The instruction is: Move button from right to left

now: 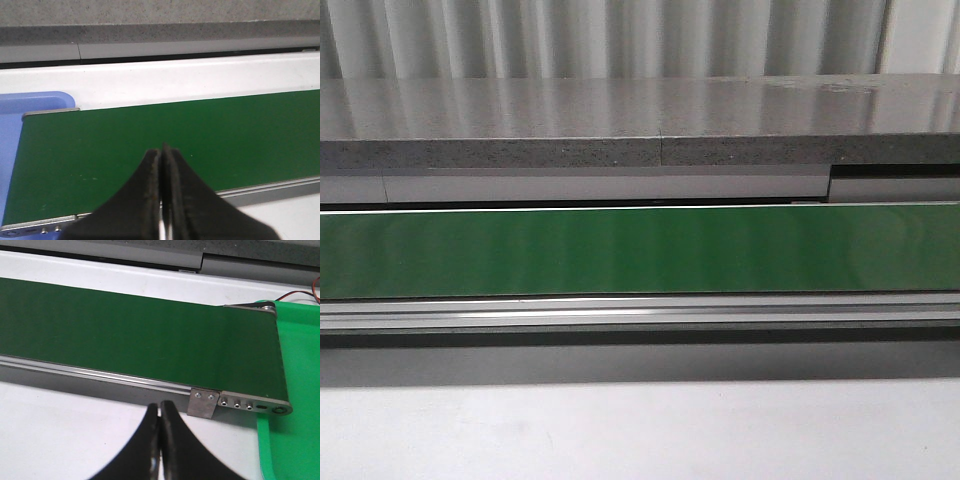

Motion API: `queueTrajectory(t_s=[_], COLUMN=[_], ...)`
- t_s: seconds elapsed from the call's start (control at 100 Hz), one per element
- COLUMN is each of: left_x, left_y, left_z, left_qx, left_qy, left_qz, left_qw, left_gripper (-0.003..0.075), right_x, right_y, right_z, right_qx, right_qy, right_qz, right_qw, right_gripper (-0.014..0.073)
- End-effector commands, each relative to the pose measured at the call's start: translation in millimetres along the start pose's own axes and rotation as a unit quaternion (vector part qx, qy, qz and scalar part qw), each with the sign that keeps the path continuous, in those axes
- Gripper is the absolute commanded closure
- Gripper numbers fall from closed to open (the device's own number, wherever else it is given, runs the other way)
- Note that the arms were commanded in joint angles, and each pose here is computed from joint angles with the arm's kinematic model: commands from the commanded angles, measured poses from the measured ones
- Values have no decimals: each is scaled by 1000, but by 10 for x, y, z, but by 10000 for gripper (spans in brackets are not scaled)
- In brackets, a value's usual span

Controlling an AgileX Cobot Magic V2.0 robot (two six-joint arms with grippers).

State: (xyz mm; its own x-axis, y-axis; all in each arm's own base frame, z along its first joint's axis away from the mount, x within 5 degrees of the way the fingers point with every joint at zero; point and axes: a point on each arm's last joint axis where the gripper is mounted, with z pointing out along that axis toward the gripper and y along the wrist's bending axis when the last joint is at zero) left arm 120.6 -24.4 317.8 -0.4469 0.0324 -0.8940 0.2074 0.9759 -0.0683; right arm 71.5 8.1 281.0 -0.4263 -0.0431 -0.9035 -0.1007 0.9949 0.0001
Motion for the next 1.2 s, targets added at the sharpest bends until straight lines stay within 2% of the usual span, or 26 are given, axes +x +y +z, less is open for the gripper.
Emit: queueTrajectory(t_s=[0.0, 0.35, 0.56, 0.65, 0.77, 0.99, 1.08, 1.19], left_x=[-83, 163, 368, 514, 704, 1035, 1213, 1363], left_y=[-15, 15, 76, 111, 139, 151, 160, 178], left_z=[-122, -267, -316, -317, -329, -286, -218, -104], left_qx=[0, -22, -58, -74, -100, -111, -111, -110], left_qy=[-64, -122, -199, -203, -213, -258, -261, -237], left_qz=[-3, 14, 28, -1, 18, 29, 30, 26], left_qw=[998, 992, 978, 976, 972, 959, 958, 965], left_gripper=[740, 740, 740, 740, 740, 740, 740, 740], right_x=[-126, -126, -126, -126, -126, -126, -126, -123], right_y=[-7, -7, -7, -7, -7, -7, -7, -7], right_z=[-31, -31, -31, -31, -31, -31, -31, -29], right_qx=[5, 5, 5, 5, 5, 5, 5, 4], right_qy=[-43, -43, -43, -43, -43, -43, -43, -41], right_qz=[-4, -4, -4, -4, -4, -4, -4, -4], right_qw=[999, 999, 999, 999, 999, 999, 999, 999], right_gripper=[662, 662, 662, 662, 662, 662, 662, 662])
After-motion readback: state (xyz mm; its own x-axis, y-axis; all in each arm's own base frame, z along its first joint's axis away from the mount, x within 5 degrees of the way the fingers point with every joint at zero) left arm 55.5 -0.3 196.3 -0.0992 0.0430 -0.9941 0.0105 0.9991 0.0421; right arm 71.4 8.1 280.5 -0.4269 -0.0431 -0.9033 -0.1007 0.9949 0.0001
